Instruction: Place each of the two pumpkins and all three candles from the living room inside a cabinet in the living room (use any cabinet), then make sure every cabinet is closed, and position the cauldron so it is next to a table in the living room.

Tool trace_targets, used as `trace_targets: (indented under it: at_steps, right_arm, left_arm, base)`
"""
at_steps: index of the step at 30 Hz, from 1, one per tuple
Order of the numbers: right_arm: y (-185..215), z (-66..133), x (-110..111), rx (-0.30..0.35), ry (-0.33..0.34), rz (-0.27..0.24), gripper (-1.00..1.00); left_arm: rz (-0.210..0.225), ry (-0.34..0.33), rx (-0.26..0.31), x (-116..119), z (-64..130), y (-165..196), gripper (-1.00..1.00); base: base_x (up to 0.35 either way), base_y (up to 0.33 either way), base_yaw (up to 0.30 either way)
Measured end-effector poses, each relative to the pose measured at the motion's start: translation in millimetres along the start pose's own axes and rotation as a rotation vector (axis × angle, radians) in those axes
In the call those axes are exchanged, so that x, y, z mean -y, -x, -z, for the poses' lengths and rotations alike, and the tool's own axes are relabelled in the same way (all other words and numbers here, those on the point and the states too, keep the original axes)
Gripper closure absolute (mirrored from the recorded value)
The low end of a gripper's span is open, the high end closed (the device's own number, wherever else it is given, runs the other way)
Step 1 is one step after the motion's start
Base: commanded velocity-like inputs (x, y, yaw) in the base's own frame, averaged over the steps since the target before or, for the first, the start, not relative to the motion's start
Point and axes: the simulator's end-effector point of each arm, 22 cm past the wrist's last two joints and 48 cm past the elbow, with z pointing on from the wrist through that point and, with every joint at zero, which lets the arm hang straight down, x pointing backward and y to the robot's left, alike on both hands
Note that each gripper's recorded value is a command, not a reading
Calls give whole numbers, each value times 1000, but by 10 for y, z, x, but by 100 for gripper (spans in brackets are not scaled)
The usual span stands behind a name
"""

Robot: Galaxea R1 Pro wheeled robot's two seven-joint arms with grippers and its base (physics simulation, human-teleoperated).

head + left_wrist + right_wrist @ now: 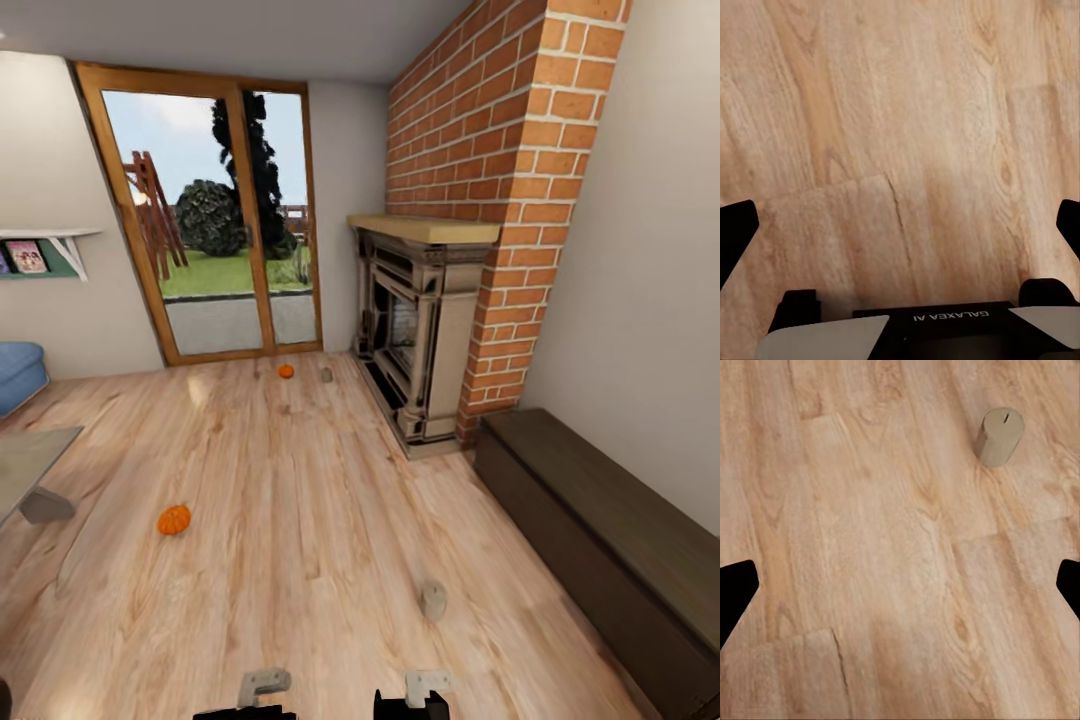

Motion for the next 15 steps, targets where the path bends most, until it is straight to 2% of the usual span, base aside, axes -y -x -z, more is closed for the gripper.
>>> trace_targets:
  at_steps: [6,15]
  right_arm:
    - [0,0,1,0,0,0,-100]
    - [0,0,1,0,0,-1,-100]
  left_arm:
    - [0,0,0,-1,0,0,-100]
    - [0,2,0,-9,0,1,-100]
  base:
    - [326,162,209]
    - [326,162,30]
